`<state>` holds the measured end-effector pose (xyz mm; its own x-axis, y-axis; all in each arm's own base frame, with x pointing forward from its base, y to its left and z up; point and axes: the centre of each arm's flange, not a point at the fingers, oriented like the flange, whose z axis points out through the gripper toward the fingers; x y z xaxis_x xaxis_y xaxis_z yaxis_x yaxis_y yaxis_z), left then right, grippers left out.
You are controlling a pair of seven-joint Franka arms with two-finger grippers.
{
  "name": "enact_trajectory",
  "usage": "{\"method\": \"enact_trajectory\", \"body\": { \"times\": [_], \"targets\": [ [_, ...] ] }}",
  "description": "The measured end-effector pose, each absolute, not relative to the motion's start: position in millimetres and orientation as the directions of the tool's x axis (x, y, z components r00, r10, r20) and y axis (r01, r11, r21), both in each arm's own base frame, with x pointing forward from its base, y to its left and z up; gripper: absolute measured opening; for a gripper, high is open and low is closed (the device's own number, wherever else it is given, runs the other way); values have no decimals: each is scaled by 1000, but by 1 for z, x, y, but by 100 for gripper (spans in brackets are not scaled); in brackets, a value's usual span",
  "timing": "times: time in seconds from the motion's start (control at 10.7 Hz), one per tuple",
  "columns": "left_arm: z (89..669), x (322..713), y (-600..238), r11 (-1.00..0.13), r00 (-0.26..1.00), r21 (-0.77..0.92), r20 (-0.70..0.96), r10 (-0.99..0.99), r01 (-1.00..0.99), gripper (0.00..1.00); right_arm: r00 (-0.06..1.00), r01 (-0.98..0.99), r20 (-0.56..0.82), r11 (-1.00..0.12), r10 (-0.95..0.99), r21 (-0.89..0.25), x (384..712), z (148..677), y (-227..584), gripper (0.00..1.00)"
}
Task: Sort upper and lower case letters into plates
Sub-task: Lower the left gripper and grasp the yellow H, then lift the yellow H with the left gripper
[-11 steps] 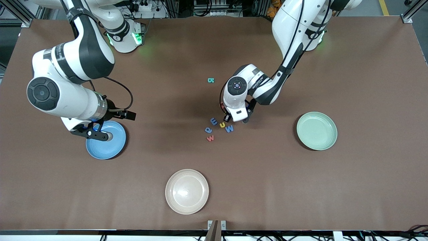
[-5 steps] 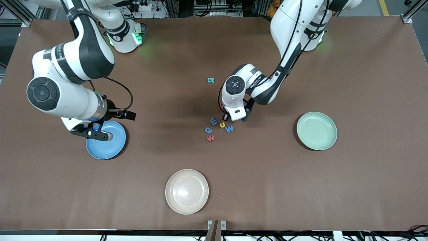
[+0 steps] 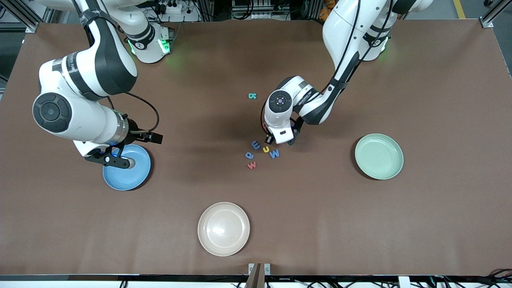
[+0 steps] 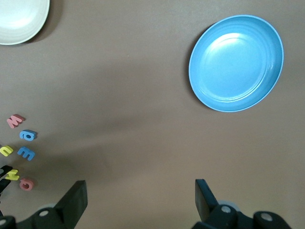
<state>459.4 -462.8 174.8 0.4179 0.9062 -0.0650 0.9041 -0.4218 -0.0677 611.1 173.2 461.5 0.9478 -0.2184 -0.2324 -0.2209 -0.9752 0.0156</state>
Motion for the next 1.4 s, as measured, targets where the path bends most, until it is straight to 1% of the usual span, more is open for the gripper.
{"method": "enact_trajectory", "body": {
  "times": [0.66, 0.84, 0.94, 1.03, 1.4],
  "targets": [
    [174, 452, -470, -436, 433, -68, -65, 899, 897, 40, 947, -221, -234, -975, -219, 16, 611, 460, 173, 100],
    [175, 451, -472, -438, 435, -66, -65, 898, 896, 37, 947, -221, -235, -975, -219, 17, 611, 460, 173, 100],
    [175, 451, -472, -439, 435, -66, -65, 898, 896, 33, 947, -221, -235, -975, -219, 17, 611, 460, 173, 100],
    [175, 449, -474, -442, 438, -66, -66, 896, 894, 33, 947, -221, -235, -975, -219, 17, 611, 460, 173, 100],
    [181, 449, -480, -516, 515, -40, -46, 856, 856, 33, 947, -221, -235, -975, -218, 17, 611, 460, 173, 100]
  ]
}}
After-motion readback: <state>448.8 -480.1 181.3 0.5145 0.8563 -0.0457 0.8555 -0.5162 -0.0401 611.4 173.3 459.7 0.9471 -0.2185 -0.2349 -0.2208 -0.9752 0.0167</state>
